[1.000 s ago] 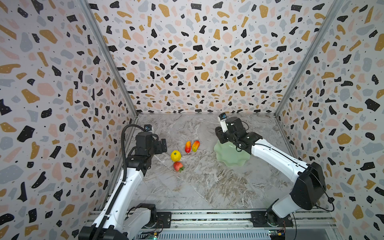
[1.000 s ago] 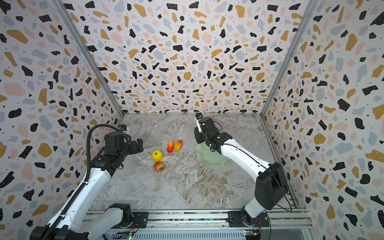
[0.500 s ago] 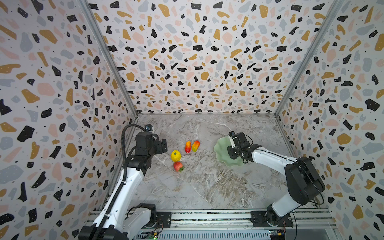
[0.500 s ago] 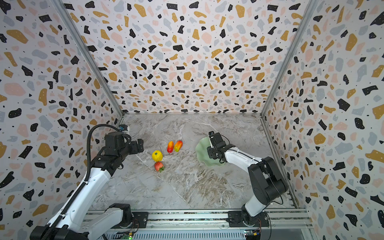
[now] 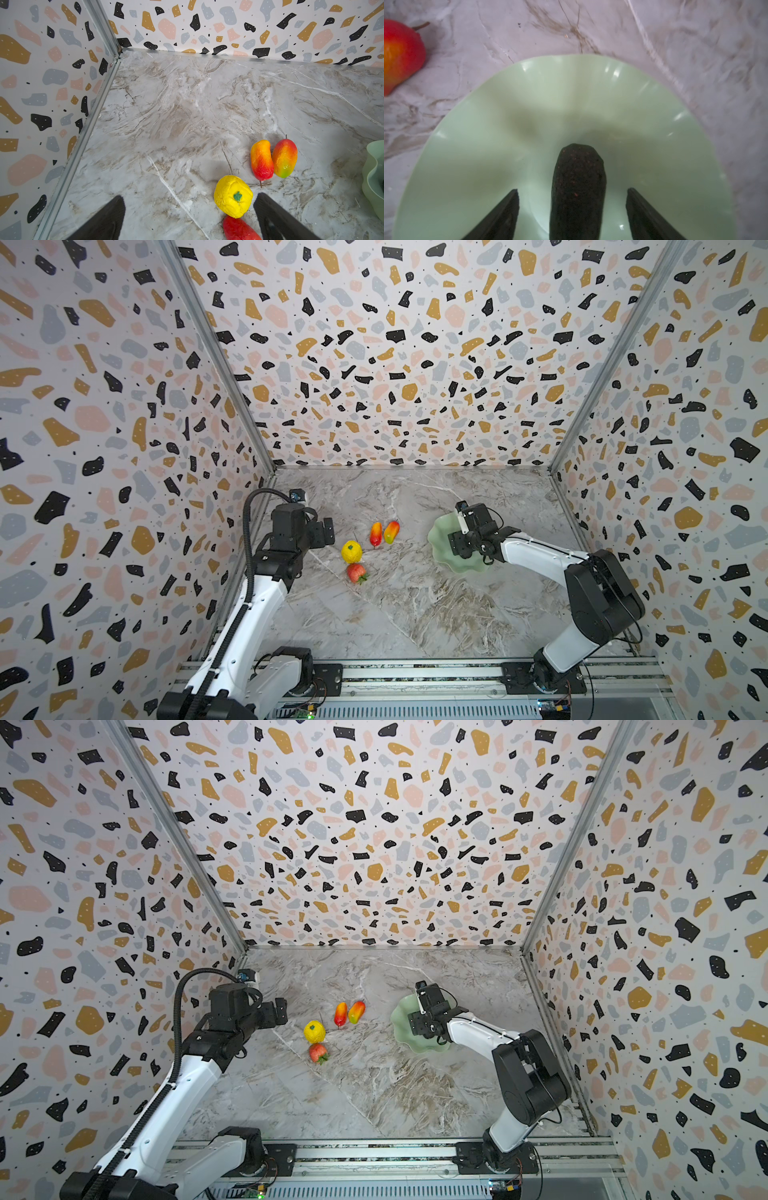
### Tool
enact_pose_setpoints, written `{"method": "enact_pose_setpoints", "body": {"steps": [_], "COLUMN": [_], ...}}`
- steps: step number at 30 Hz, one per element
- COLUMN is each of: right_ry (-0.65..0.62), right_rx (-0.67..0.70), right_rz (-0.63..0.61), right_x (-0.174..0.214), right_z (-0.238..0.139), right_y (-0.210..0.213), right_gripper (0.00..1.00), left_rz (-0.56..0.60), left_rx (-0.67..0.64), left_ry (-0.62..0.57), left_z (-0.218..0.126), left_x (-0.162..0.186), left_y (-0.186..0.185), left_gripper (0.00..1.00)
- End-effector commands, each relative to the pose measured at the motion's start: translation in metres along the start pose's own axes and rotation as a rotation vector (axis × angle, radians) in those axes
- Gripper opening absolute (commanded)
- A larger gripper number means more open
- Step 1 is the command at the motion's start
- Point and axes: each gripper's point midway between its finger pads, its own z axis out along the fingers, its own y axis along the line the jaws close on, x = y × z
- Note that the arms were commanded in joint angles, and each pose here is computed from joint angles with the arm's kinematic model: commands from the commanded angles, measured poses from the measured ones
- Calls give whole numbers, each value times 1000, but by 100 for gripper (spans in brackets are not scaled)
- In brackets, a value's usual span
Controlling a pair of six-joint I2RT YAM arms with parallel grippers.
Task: Place and organize the fake fruits in the fruit bowl
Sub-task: 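Carry the avocado with the right gripper into the green bowl and release, then move the right gripper back to the mangoes and grasp the nearer mango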
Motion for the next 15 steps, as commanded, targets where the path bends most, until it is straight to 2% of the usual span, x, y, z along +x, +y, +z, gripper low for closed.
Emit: {"method": "enact_pose_setpoints", "body": {"steps": [1, 2, 5, 8, 15], "right_ry": [-128, -138, -183, -228, -223], "right_rx": [10, 9, -20, -104, -189], "right_rz": [-11, -15, -44, -61, 53], "right_x": [-48, -53, -73, -89, -112], "right_z": [-39, -44, -61, -69, -27], "right_y": [0, 2, 24, 67, 127], "right_gripper": [97, 100, 99, 99, 99], "left_rz": [9, 8, 9, 10, 9], "left_rx": [-4, -7, -8, -8, -3], "left_ry": [-23, -26, -26, -23, -37], "left_z": [-1, -1, -1, -1, -4], "left_x": [-4, -4, -4, -4, -6], "left_y": [2, 2, 2, 2, 2], "left_gripper": [100, 100, 100, 100, 100]}}
